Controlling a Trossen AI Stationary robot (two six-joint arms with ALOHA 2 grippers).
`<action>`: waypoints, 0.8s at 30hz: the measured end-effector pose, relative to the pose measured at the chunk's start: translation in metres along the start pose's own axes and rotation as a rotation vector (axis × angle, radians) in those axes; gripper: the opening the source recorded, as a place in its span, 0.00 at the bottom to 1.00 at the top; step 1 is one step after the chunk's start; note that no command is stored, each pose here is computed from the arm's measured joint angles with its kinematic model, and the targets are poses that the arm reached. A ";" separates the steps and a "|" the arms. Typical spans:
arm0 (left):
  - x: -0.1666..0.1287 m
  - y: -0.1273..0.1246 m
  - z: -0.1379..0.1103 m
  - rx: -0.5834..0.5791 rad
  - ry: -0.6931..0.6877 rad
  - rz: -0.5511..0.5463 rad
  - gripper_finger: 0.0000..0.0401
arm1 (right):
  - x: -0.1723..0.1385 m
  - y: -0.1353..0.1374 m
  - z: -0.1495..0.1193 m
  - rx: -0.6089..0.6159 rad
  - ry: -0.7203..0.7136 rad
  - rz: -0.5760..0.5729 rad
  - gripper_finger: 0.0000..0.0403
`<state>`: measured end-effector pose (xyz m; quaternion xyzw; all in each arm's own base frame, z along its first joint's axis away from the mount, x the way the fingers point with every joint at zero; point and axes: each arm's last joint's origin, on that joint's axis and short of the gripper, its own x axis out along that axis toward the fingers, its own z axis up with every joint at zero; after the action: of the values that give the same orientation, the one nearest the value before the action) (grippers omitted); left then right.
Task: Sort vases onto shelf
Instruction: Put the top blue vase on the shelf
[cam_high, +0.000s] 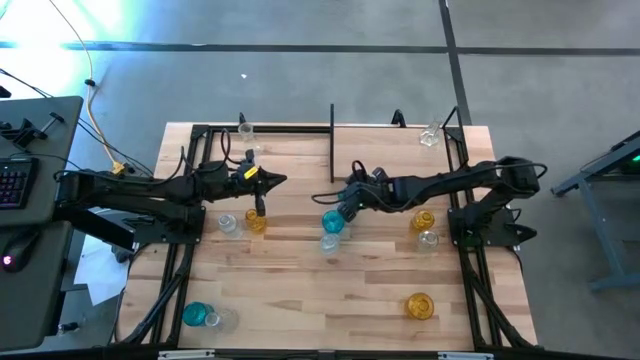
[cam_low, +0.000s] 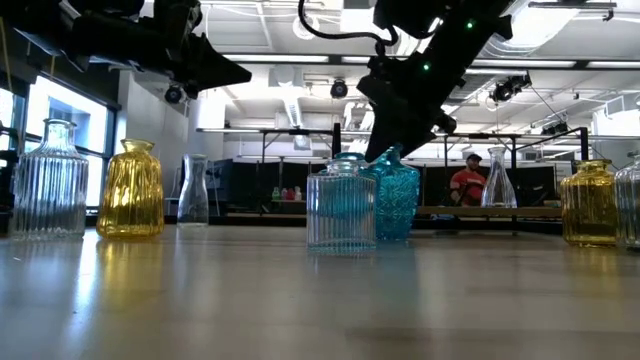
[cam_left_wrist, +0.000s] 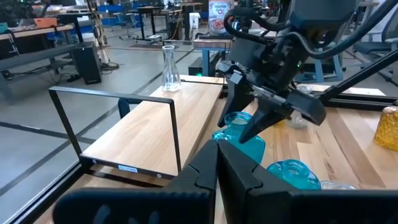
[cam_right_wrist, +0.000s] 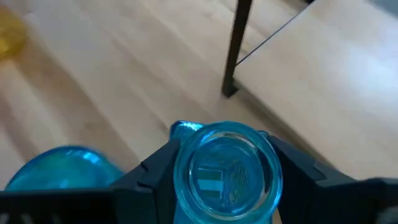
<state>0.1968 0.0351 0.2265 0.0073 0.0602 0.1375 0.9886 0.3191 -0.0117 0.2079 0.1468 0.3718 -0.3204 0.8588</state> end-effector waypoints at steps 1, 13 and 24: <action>0.000 0.000 0.000 -0.005 0.001 0.000 0.00 | -0.001 0.000 0.000 -0.014 0.005 0.016 0.42; 0.000 0.000 -0.001 -0.007 0.007 0.000 0.00 | -0.061 -0.038 0.027 -0.178 -0.055 0.156 0.42; 0.000 0.000 -0.001 -0.006 0.009 0.000 0.00 | -0.078 -0.162 0.059 -0.520 -0.038 0.095 0.43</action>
<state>0.1968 0.0351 0.2257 0.0039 0.0641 0.1378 0.9884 0.2038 -0.1281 0.3030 -0.0677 0.4181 -0.1759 0.8886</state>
